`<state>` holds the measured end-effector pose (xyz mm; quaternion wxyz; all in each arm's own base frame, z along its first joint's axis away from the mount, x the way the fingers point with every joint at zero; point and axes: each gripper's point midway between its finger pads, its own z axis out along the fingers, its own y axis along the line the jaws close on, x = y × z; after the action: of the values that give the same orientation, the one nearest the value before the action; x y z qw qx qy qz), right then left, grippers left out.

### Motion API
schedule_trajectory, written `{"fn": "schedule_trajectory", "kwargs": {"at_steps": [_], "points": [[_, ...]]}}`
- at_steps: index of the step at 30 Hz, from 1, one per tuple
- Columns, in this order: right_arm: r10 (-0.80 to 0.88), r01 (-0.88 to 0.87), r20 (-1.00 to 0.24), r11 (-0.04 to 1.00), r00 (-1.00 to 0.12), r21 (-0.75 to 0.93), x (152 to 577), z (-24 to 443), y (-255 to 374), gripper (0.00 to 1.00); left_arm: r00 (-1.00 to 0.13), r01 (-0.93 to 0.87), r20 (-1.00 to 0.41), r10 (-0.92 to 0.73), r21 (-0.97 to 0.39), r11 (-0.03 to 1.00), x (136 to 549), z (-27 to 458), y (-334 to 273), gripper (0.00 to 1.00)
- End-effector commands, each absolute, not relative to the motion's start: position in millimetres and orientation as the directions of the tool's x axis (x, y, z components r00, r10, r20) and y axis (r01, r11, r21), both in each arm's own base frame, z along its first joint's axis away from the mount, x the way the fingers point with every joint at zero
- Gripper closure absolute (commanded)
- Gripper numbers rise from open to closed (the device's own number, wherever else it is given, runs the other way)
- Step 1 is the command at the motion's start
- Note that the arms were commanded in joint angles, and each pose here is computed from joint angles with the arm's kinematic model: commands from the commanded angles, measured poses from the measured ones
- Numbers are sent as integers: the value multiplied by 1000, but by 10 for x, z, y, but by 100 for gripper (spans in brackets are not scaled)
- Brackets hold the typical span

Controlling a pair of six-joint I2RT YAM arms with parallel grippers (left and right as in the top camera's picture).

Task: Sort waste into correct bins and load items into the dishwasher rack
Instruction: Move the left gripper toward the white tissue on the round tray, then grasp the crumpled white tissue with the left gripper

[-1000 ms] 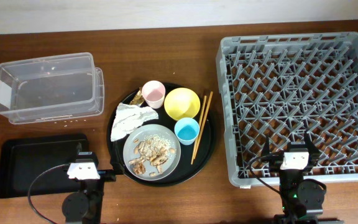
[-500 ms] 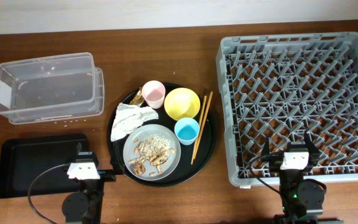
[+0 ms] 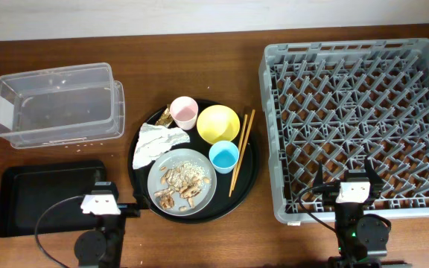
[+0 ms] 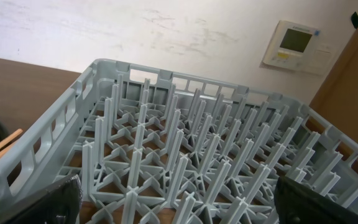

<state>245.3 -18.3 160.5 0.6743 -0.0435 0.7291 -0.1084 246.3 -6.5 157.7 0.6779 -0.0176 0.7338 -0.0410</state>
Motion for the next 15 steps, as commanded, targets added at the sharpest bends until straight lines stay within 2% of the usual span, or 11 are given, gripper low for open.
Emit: {"fn": "schedule_trajectory", "kwargs": {"at_steps": [1,3,5,7,8,9,10,13,15], "points": [[-209,102,-973,971,-93,-218,2449,1579,-216,1,-202,435,-932,-300,-360,825,2255,1666,-824,1],[-209,102,-973,971,-93,-218,2449,1579,-216,1,-317,554,-883,-347,-469,688,2071,1690,-1097,1],[-209,102,-973,971,-93,-218,2449,1579,-216,1,-370,551,-838,-401,-545,632,2033,1724,-1142,1],[-209,102,-973,971,-93,-218,2449,1579,-216,1,-307,662,-869,-388,-488,569,1918,1989,-1248,1],[-209,102,-973,971,-93,-218,2449,1579,-216,1,-214,732,-902,-376,-403,549,1838,2204,-1285,1],[-209,102,-973,971,-93,-218,2449,1579,-216,1,-87,781,-923,-376,-297,549,1756,2459,-1285,1],[-209,102,-973,971,-93,-218,2449,1579,-216,1,-34,789,-924,-381,-259,557,1727,2585,-1269,0],[-209,102,-973,971,-93,-218,2449,1579,-216,2,-1,744,-946,-324,-217,632,1795,2785,-1210,0],[-209,102,-973,971,-93,-218,2449,1579,-216,1,-110,628,-968,-227,-245,738,2012,2834,-1092,1]]}}
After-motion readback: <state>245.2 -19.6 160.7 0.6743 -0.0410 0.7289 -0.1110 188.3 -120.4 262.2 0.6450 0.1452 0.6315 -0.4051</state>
